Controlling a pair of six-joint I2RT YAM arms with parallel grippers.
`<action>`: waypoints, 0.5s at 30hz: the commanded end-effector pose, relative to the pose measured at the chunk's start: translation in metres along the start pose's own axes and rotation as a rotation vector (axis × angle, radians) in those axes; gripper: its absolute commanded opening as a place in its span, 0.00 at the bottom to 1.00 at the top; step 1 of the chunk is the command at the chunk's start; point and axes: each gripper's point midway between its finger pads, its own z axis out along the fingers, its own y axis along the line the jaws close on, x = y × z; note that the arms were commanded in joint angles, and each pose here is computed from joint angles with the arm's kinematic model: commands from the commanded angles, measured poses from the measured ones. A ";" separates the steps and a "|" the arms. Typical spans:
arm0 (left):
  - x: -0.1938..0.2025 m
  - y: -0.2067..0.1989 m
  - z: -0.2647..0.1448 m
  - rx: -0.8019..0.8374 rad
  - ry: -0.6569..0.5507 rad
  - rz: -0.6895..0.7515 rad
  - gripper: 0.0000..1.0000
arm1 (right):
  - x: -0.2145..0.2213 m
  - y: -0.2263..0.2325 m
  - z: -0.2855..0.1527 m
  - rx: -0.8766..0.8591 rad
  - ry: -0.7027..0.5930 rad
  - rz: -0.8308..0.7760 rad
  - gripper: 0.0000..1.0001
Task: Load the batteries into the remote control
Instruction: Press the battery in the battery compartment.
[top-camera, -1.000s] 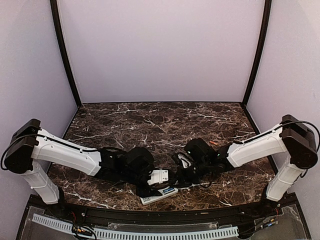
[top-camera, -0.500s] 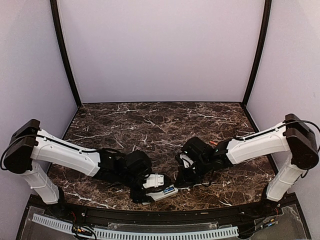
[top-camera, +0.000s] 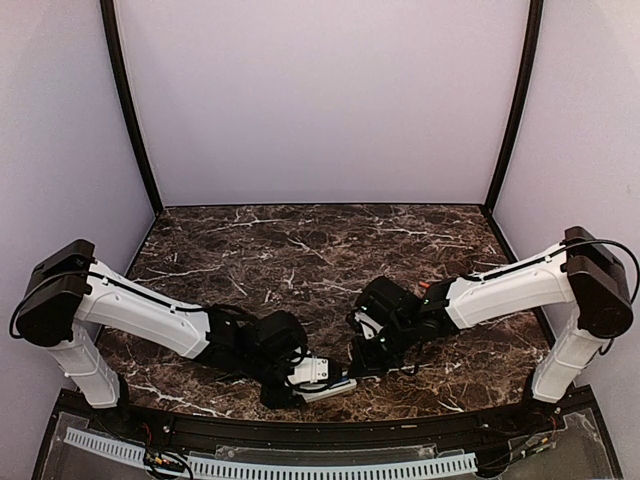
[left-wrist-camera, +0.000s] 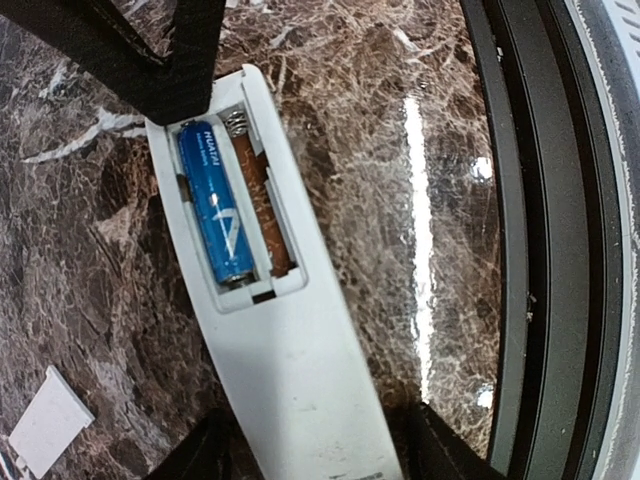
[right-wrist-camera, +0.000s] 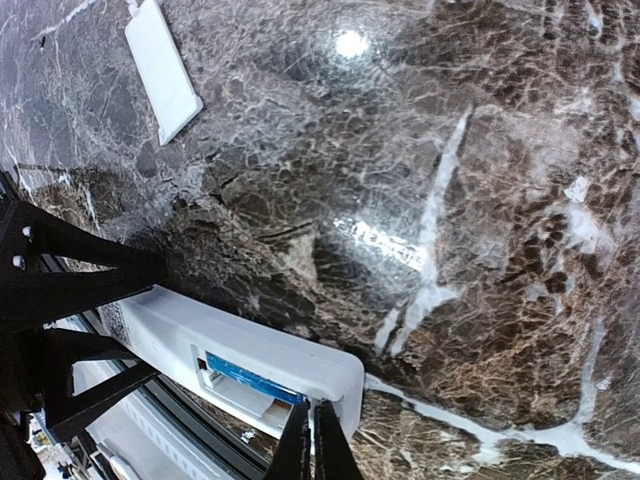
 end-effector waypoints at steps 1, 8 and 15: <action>0.007 0.001 0.004 -0.007 0.027 -0.005 0.54 | 0.004 0.005 0.007 -0.001 0.013 -0.021 0.01; 0.007 0.002 0.005 -0.008 0.028 -0.004 0.41 | 0.006 0.007 0.004 -0.012 0.018 -0.010 0.03; 0.007 0.002 0.006 -0.011 0.028 0.002 0.30 | 0.008 0.001 -0.005 0.026 0.015 0.021 0.06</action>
